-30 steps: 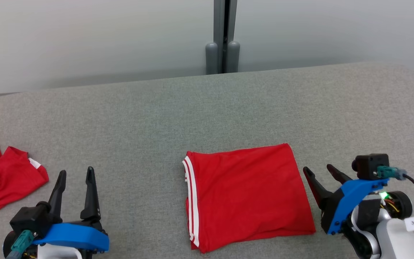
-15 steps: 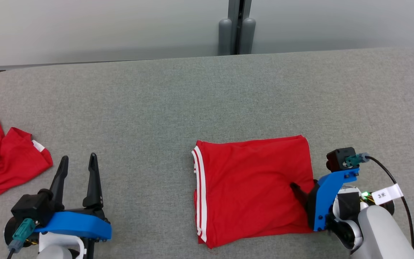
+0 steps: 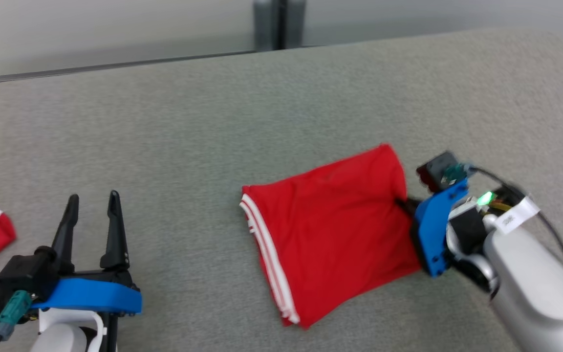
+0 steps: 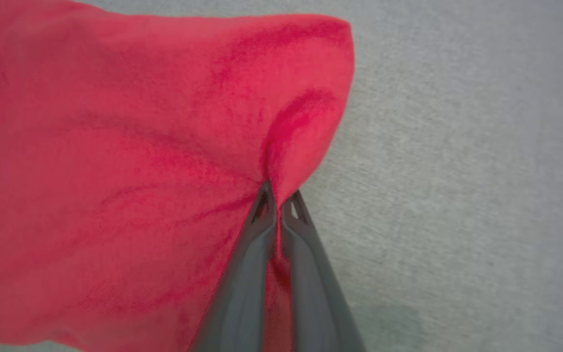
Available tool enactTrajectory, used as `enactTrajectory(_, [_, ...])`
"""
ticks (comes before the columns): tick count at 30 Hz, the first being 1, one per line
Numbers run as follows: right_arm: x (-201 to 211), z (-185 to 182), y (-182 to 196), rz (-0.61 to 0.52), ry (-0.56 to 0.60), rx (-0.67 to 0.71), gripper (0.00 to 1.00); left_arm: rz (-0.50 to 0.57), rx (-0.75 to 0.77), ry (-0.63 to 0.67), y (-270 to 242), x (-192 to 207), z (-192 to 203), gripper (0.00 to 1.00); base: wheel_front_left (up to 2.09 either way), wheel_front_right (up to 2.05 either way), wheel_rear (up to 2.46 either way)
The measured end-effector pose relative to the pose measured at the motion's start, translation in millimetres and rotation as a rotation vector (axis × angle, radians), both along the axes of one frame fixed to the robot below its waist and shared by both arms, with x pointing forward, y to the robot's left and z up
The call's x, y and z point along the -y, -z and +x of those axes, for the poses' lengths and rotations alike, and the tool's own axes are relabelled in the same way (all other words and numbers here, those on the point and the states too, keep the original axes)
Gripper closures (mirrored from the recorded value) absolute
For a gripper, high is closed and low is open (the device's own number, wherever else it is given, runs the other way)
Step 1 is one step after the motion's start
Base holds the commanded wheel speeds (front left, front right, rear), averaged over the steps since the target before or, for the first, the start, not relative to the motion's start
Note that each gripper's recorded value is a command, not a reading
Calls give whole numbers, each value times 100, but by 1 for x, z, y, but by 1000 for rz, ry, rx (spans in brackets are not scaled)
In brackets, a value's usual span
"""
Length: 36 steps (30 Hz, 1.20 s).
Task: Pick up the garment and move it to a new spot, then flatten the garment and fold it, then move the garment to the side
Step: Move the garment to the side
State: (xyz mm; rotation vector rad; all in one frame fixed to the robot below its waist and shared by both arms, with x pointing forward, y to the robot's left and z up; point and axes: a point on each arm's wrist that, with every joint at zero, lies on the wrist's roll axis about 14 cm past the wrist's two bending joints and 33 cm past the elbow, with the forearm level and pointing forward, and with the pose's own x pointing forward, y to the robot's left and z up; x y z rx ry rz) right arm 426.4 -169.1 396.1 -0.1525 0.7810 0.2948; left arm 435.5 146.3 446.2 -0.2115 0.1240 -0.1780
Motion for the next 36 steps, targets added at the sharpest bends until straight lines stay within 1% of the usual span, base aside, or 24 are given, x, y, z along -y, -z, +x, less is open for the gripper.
enactTrajectory(2, [23,12,-15,-75,-18,49,100,-1,0,20,3,7,8,0,0,0,0])
enactTrajectory(4, [52,21,-28,-146,-13,81,100,-5,6,50,5,18,17,0,0,0,0])
enactTrajectory(7, [99,28,-43,-245,24,103,100,-12,-2,94,13,34,28,0,0,0,0])
enactTrajectory(12, [177,26,-59,-394,108,106,100,-21,1,171,23,60,47,0,0,0,0])
enactTrajectory(15, [212,25,-68,-472,141,127,100,-22,-7,200,31,69,56,0,0,0,0])
enactTrajectory(18, [240,26,-76,-523,177,158,100,-21,-4,223,35,76,62,0,0,0,0])
enactTrajectory(21, [264,26,-78,-546,235,171,100,-11,-24,259,43,84,62,0,0,0,0])
enactTrajectory(24, [279,29,-79,-549,288,191,100,-1,-16,267,44,83,67,0,0,0,0])
enactTrajectory(26, [287,31,-78,-529,335,209,100,7,-22,263,47,79,68,0,0,0,0])
enactTrajectory(28, [292,32,-77,-514,370,223,100,17,-22,258,47,75,67,0,0,0,0])
enactTrajectory(32, [293,35,-71,-494,400,236,100,33,-17,228,44,63,68,0,0,0,0])
enactTrajectory(34, [298,32,-69,-471,446,236,100,33,-16,220,41,60,66,0,0,0,0])
enactTrajectory(35, [299,30,-68,-468,457,235,55,34,-10,213,39,58,66,0,0,0,0])
enactTrajectory(36, [301,28,-67,-472,464,230,0,34,-6,208,37,57,65,0,0,0,0])
